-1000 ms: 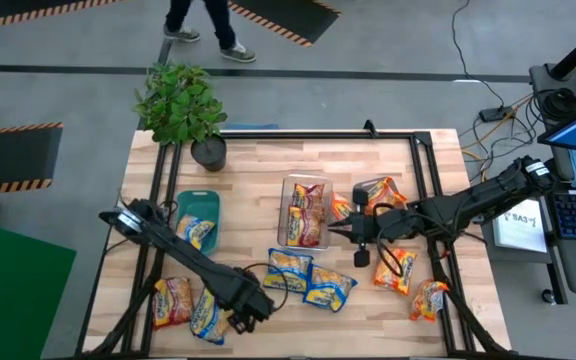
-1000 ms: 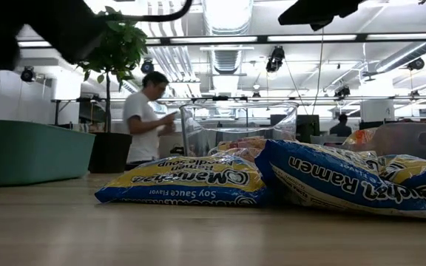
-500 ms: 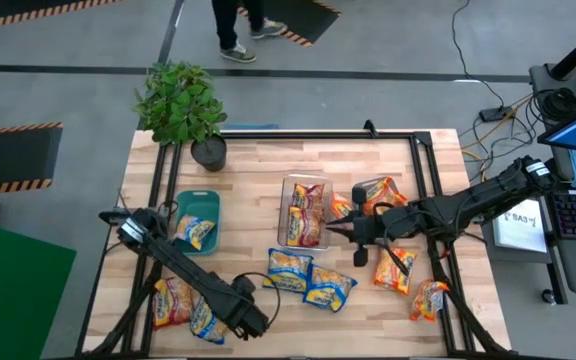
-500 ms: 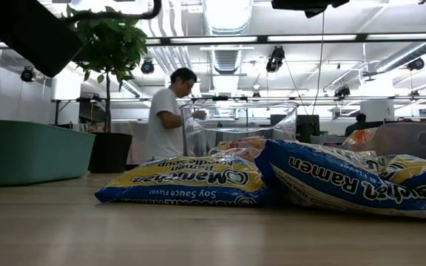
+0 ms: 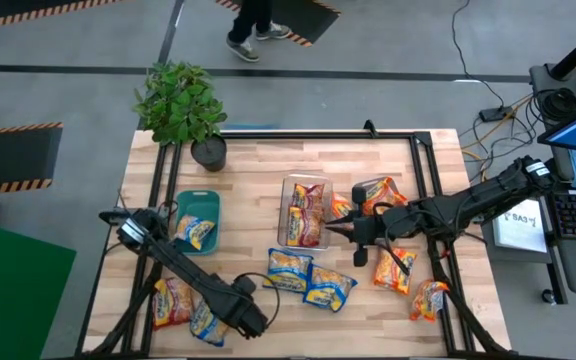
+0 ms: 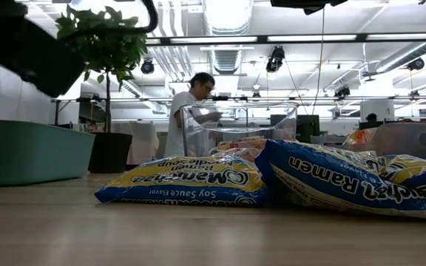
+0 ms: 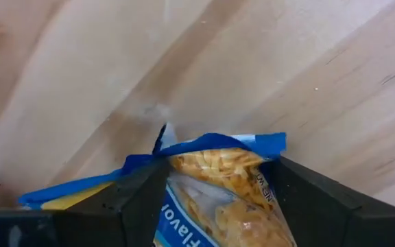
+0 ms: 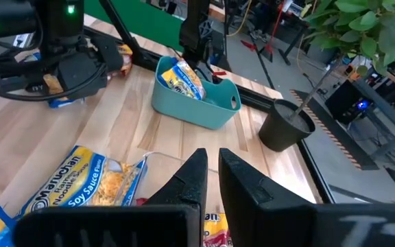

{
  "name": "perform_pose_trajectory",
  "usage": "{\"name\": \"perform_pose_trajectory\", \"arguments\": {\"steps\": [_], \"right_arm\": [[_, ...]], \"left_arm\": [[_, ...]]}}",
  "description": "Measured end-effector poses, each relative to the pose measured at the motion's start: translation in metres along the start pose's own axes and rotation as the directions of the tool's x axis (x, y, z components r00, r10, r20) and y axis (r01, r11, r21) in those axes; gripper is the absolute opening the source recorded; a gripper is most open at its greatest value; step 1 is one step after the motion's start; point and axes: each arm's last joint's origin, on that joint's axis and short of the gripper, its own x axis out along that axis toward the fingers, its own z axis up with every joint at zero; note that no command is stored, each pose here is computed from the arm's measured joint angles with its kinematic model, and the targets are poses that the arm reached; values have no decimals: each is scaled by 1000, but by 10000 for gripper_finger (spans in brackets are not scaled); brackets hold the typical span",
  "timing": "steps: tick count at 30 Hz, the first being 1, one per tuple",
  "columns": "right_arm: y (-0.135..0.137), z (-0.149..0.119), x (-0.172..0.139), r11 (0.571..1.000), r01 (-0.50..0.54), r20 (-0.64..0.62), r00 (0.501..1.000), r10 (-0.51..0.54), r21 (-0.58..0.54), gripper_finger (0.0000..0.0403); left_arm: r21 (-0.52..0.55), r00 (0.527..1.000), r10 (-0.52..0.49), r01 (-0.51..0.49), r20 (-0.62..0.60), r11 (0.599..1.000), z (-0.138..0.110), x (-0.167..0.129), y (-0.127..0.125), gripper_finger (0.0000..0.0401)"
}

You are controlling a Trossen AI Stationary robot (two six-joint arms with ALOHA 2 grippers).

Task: Sort Maruchan noodles
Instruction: Put the blue noodle pack into the green bin

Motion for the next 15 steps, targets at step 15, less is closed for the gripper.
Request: {"name": "perform_pose_trajectory", "arguments": {"steps": [15], "right_arm": [[0,0,0,1000,0,0,1000,0,1,27]], "left_arm": [[41,1000,-6,6,0,999,-7,9,2,109]]}}
